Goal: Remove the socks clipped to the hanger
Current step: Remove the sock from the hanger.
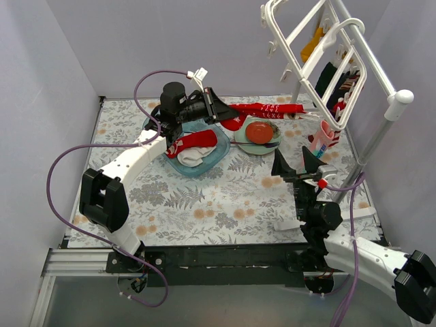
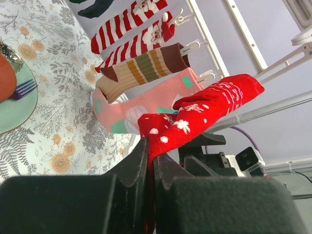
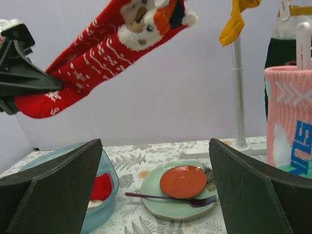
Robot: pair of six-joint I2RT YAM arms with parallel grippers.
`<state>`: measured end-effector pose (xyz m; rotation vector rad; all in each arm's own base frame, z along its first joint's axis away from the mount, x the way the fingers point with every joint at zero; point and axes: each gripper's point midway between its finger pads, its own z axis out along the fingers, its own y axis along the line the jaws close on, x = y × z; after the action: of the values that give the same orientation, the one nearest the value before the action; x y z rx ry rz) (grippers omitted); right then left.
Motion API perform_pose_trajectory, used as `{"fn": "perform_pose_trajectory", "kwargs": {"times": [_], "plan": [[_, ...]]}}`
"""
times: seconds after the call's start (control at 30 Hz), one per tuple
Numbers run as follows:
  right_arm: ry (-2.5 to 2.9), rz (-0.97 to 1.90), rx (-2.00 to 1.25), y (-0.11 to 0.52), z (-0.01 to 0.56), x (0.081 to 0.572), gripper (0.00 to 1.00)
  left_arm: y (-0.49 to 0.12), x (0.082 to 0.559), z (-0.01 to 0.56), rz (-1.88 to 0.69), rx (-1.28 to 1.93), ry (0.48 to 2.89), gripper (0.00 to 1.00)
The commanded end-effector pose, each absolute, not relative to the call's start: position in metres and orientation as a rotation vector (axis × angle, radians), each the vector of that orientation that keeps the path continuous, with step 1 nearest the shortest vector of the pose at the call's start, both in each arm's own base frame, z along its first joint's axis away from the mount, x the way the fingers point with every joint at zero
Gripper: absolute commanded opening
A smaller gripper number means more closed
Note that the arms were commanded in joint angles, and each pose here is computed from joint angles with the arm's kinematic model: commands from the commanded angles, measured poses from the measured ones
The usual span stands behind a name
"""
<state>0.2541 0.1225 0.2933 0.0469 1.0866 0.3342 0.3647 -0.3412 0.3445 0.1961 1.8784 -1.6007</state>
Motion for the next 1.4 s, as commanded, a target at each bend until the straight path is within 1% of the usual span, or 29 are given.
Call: {"fn": "perform_pose_trajectory", "kwargs": {"times": [0.0,0.1,0.37,0.57,0.87,1.37], "plan": [[0.719,0.544,0.238,0.089,0.388,0.221,0.99,-0.335,0.369,0.358,-1.584,0.199,1.853,0.0],[0.707,0.629,0.228,0.093,0.395,0.224,0.99,-0.334,0.37,0.357,-1.572,0.195,1.86,0.0],[0.661,0.72,0.175,0.091,0.403,0.227,0.99,-0.335,0.371,0.358,-1.57,0.2,1.866,0.0],[0.63,0.791,0.199,0.088,0.41,0.237,0.99,-0.335,0.371,0.359,-1.573,0.202,1.865,0.0],[0.556,0.799,0.209,0.086,0.437,0.244,0.99,-0.336,0.372,0.359,-1.573,0.209,1.868,0.0],[0.491,0.715,0.26,0.065,0.45,0.237,0.99,-0.339,0.377,0.358,-1.574,0.215,1.881,0.0]]}}
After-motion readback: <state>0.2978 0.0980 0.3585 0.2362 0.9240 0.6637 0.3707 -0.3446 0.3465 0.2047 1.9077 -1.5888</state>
